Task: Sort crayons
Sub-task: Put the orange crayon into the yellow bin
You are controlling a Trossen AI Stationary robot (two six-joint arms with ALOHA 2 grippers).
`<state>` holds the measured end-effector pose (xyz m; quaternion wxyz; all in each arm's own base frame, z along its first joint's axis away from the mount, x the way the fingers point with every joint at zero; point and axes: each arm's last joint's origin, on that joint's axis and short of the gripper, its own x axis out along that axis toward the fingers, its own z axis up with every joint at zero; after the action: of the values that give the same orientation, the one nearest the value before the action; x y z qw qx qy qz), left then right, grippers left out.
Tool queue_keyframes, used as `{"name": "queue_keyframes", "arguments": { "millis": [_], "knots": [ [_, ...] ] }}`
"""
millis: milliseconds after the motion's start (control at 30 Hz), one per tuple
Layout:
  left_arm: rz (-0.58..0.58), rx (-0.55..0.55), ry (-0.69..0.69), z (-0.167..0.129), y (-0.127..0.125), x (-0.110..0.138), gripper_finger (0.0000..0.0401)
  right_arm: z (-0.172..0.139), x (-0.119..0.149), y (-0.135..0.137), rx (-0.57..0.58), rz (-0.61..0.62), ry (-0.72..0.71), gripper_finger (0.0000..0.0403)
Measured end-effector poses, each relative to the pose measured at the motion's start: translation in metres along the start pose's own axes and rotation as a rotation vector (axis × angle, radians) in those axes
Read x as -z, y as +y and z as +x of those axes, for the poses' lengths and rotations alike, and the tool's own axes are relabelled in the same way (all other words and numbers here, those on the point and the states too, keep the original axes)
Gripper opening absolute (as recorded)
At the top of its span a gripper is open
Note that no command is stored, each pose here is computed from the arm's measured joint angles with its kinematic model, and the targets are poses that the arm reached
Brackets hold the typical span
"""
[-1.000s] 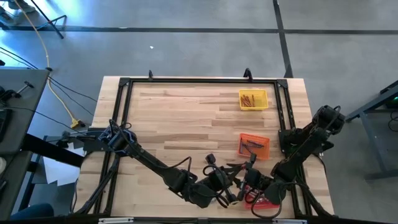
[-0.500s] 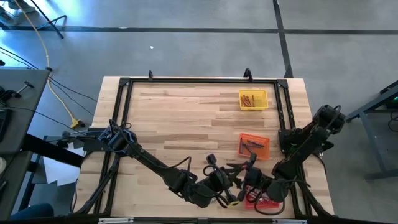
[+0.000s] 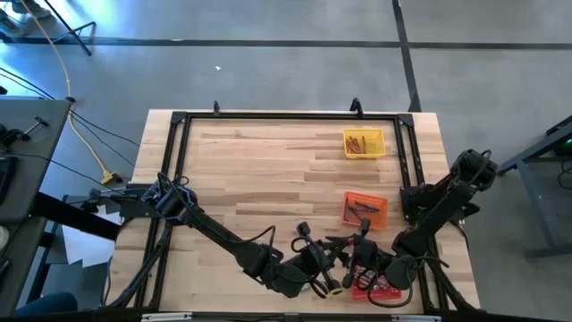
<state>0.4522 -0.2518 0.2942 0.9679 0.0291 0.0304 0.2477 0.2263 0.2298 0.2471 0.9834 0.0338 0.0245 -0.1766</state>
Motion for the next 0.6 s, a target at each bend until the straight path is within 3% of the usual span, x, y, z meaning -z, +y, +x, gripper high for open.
{"name": "queue_keyframes", "arguments": {
  "millis": [133,600],
  "knots": [
    [0.002,0.002,0.0,-0.0011,-0.0006,-0.0001,0.0,0.0,0.0,-0.0002,0.007,0.0,-0.002,0.0013],
    [0.019,0.06,0.003,-0.0009,-0.0013,-0.0009,0.0014,-0.0009,-0.0035,-0.0014,-0.003,0.016,-0.003,0.0004]
  ]
}}
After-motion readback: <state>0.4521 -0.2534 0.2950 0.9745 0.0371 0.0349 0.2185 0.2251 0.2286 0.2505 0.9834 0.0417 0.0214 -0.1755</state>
